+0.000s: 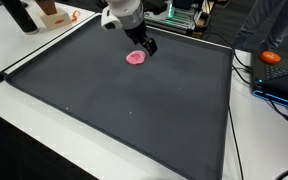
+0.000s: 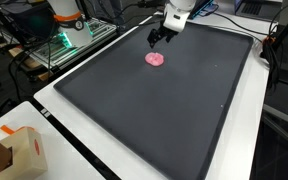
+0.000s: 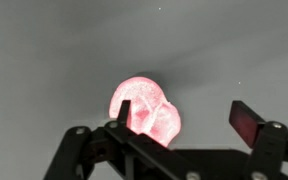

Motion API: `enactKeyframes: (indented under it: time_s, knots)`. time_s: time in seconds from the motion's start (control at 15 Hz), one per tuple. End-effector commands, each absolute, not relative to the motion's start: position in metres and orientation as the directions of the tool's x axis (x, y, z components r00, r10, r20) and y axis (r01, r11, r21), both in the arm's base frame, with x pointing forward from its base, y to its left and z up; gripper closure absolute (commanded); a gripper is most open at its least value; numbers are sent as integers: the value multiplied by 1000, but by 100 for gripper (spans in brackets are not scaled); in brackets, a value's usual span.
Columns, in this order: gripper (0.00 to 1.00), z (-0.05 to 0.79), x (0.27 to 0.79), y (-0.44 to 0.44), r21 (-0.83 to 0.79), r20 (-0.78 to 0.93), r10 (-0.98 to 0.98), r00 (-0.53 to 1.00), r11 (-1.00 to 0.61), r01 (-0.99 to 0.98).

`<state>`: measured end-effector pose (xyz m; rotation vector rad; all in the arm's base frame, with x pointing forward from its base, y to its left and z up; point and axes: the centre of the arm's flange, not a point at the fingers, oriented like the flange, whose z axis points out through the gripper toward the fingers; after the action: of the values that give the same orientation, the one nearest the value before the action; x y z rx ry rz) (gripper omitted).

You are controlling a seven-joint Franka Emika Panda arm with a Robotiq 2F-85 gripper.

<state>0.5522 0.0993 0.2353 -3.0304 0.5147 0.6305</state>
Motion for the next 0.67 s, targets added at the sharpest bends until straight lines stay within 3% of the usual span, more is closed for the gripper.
enactKeyframes:
  time_s: [0.0,0.6]
  knots:
    - [0,221,571,119,72,-428,-146,892,-989,-128]
    - [0,198,584,160,85,-443,255,859,-942,324]
